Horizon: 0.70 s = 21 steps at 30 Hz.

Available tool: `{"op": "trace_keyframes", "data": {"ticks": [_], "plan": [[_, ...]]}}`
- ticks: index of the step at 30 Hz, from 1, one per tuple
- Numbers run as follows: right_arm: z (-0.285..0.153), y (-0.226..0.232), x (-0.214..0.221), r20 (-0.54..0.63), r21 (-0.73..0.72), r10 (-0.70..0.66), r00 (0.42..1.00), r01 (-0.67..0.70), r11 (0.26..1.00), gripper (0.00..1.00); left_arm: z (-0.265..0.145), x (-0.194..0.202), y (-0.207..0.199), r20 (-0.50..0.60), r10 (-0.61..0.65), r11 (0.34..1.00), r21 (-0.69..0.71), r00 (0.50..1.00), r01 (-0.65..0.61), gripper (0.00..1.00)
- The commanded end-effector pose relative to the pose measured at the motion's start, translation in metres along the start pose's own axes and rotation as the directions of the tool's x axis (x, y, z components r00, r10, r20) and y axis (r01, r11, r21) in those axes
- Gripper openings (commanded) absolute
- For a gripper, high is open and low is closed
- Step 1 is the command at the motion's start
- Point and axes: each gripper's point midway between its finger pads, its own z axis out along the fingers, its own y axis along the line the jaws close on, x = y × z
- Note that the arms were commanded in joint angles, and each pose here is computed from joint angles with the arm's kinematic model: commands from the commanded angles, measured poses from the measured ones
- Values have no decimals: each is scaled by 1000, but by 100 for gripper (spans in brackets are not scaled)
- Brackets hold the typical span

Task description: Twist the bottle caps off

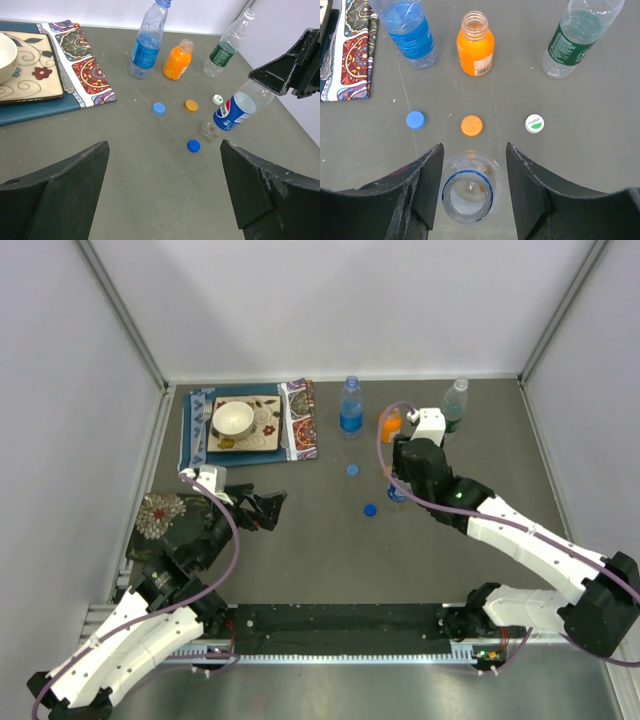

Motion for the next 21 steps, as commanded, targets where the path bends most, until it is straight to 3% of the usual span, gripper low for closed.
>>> {"op": "trace_keyframes", "data": {"ticks": [1,14,19,21], "plan": [[-10,2,-11,27,-26,40,999,-40,999,54,1,-11,-7,33,-13,1000,28,999,12,99],[-11,2,-13,29,-27,41,999,-40,999,55,3,-10,-9,26,-18,999,33,999,17,99],[-10,2,-11,26,-26,45,999,-44,999,43,3,-7,-9,19,-18,999,35,1000,18,99],[-10,2,-10,23,-27,45,999,-45,999,42,3,-7,-9,18,-20,999,37,1000,19,99]]}}
